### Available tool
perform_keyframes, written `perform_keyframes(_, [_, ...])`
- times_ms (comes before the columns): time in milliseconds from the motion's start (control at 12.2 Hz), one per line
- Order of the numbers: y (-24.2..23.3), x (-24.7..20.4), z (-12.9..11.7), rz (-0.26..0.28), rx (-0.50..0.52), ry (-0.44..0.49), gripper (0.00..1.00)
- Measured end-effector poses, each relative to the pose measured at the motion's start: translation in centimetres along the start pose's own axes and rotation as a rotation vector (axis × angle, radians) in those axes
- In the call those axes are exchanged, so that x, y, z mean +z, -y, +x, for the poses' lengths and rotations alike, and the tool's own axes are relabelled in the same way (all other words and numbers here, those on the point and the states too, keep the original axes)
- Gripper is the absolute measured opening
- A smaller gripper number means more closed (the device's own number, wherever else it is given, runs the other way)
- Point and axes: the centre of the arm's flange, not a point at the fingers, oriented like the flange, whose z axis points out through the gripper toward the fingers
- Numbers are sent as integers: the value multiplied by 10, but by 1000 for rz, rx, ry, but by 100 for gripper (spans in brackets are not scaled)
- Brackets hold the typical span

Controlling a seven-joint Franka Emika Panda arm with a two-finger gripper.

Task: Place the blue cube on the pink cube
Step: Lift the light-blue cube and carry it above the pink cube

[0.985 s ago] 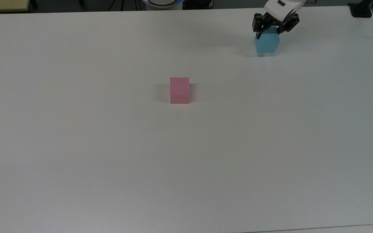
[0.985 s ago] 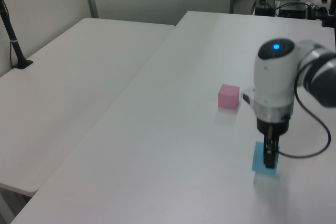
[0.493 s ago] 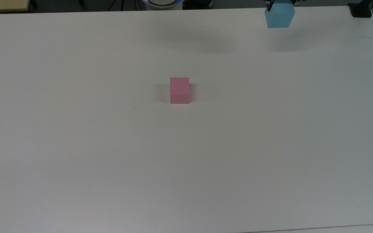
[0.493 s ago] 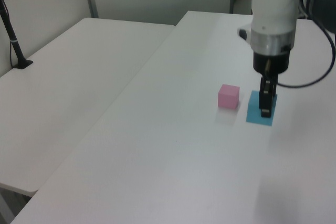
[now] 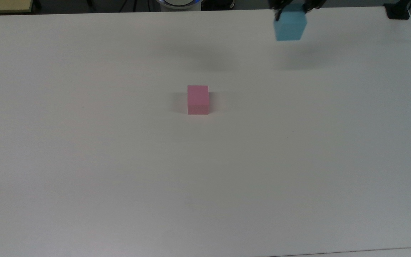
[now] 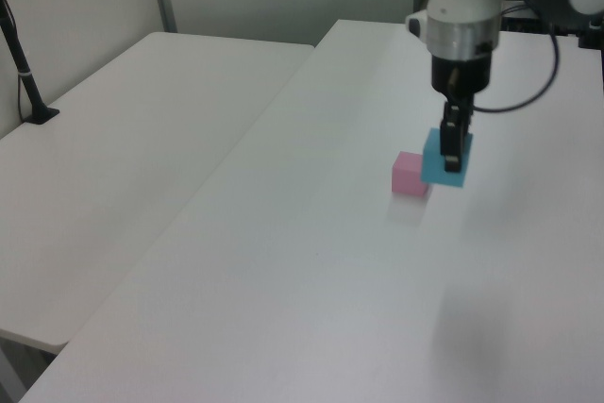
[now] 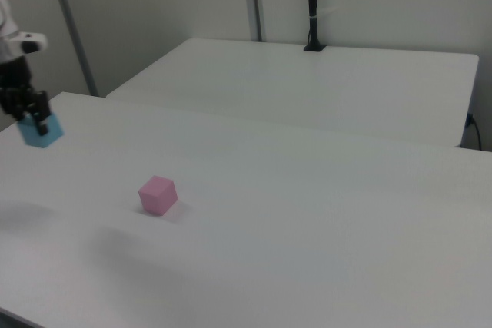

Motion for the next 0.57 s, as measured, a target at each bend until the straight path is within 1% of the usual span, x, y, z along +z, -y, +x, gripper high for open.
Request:
perform_keyframes(246, [-114,-6,53,12,14,-13,59])
perform_keyframes(328, [-152,-6,63,14,24,-14,59])
perform_keyframes(493, [-209,-3,74,16,51,-11,59])
perform_keyframes(575, [-221,-2,76,17,63,-9,59])
